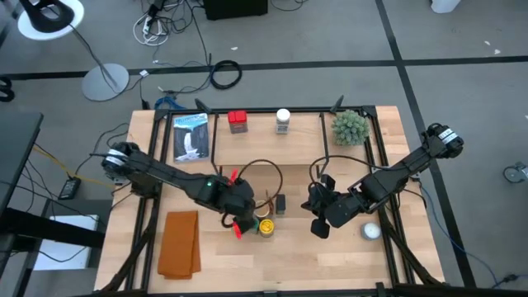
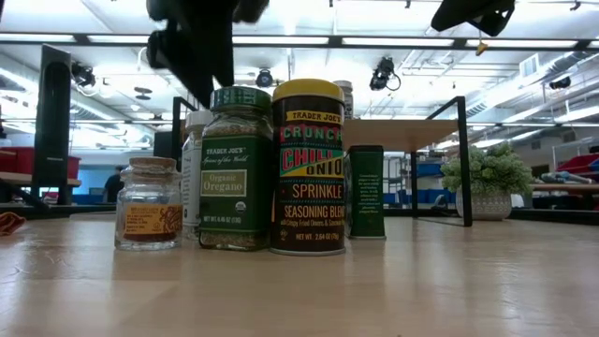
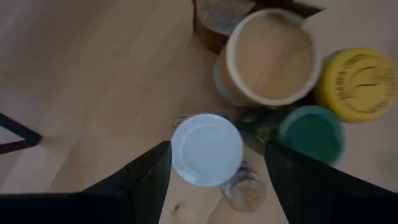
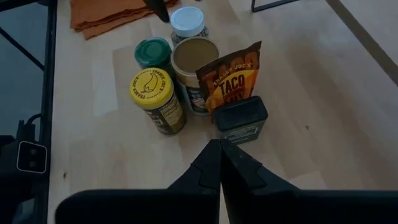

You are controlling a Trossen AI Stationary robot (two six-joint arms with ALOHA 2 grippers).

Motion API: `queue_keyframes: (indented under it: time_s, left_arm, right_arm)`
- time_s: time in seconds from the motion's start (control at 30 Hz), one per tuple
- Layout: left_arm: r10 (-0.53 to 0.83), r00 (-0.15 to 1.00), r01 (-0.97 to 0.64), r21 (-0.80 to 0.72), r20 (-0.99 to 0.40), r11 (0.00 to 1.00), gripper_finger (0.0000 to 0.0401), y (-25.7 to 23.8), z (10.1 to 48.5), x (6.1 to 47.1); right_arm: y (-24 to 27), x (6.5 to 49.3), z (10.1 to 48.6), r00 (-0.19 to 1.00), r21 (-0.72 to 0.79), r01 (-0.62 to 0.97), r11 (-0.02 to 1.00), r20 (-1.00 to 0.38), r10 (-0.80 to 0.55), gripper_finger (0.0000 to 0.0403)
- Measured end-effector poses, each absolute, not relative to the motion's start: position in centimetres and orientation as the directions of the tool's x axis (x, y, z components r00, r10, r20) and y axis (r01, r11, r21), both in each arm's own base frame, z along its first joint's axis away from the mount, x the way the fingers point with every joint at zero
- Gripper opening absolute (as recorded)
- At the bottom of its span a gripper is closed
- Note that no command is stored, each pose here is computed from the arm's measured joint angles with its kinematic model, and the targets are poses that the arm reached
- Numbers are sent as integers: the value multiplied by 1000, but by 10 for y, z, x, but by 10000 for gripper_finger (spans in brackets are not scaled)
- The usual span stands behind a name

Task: Shelf spices
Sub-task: Put the white seasoning bottle on the shelf aligned with the other white seasoning bottle

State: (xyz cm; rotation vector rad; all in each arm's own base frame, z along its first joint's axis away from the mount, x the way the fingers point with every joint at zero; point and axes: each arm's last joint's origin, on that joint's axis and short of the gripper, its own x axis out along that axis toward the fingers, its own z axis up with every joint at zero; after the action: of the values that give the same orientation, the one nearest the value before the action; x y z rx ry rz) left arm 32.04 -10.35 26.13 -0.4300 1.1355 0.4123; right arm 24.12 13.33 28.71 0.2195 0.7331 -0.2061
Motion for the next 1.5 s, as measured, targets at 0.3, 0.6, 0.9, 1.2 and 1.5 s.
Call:
queue_keyframes:
  time_s: [0.3,0.6,0.9,1.2,1.5]
  left_arm:
    - [94,326,-553,-110,-941,826,254,-100,251,326]
    - [90,304,-561,-102,-949,821,253,-97,248,326]
    - [64,272,-557,-103,-960,824,253,-99,242,328]
    - [40,227,-556,-96,-973,825,253,-101,224,336]
    - [28,238,-524,-104,-971,845,253,-102,222,339]
  right_arm:
    - [139,238,287,729,128,241,962,-679,-92,6]
    - [138,239,287,729,126,240,962,-678,-93,2]
    - [138,239,287,730,121,237,964,-677,-94,5]
    - [138,239,288,732,123,236,964,-675,-93,7]
    - [138,239,288,731,121,235,964,-675,-94,2]
